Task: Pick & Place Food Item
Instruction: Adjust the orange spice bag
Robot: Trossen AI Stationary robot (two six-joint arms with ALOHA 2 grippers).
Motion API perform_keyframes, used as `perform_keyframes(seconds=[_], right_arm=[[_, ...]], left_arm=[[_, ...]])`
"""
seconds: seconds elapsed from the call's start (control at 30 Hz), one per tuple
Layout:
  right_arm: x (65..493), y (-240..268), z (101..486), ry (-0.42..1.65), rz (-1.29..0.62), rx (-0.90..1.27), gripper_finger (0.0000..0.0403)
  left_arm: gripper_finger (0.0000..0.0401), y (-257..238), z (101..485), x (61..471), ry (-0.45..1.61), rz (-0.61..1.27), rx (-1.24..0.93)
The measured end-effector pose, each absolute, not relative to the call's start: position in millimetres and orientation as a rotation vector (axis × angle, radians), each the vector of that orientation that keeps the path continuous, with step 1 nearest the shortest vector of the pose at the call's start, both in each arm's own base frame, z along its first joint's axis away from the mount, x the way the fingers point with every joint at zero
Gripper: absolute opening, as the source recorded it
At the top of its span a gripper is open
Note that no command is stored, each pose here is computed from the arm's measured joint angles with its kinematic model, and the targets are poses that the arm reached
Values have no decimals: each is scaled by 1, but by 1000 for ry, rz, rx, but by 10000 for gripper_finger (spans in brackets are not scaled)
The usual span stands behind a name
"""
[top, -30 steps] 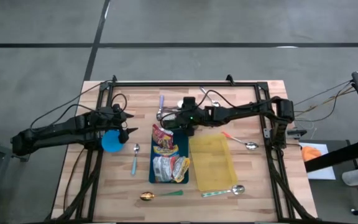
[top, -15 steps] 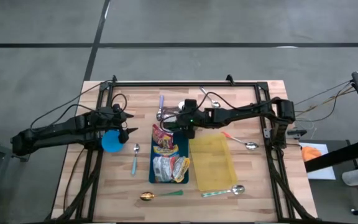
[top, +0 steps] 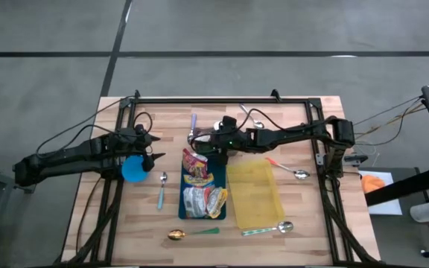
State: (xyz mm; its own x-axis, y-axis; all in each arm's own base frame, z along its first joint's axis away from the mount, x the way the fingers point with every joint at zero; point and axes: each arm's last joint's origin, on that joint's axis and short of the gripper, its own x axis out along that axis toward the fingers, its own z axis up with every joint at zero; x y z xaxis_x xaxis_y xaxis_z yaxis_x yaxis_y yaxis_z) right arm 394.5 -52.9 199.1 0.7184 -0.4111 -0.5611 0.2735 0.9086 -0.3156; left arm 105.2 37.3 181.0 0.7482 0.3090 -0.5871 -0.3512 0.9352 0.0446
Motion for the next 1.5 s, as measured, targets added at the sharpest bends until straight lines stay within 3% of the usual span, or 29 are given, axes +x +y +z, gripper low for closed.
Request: perform_keyframes(seconds=[0.17,0.3,0.43,0.7,0.9,1.23,1.5], right_arm=[[395,-51,220,571,-364,-205,134],[396,-49,221,568,-348,-189,120],[398,-45,225,553,-336,-174,140],[404,-21,218,605,-332,-396,207],[411,-4,220,652,-445,-509,212],[415,-1,239,704,-395,-449,212],[428,-9,226,722,-391,-435,212]], left_arm=[[336,37,181,105,630,362,-71],[336,37,181,105,631,361,-71],[336,37,181,105,631,361,-70],[336,37,181,105,632,361,-71],[336,37,181,105,632,361,-71],[336,37,181,105,634,361,-71],[336,37,181,105,634,361,-71]])
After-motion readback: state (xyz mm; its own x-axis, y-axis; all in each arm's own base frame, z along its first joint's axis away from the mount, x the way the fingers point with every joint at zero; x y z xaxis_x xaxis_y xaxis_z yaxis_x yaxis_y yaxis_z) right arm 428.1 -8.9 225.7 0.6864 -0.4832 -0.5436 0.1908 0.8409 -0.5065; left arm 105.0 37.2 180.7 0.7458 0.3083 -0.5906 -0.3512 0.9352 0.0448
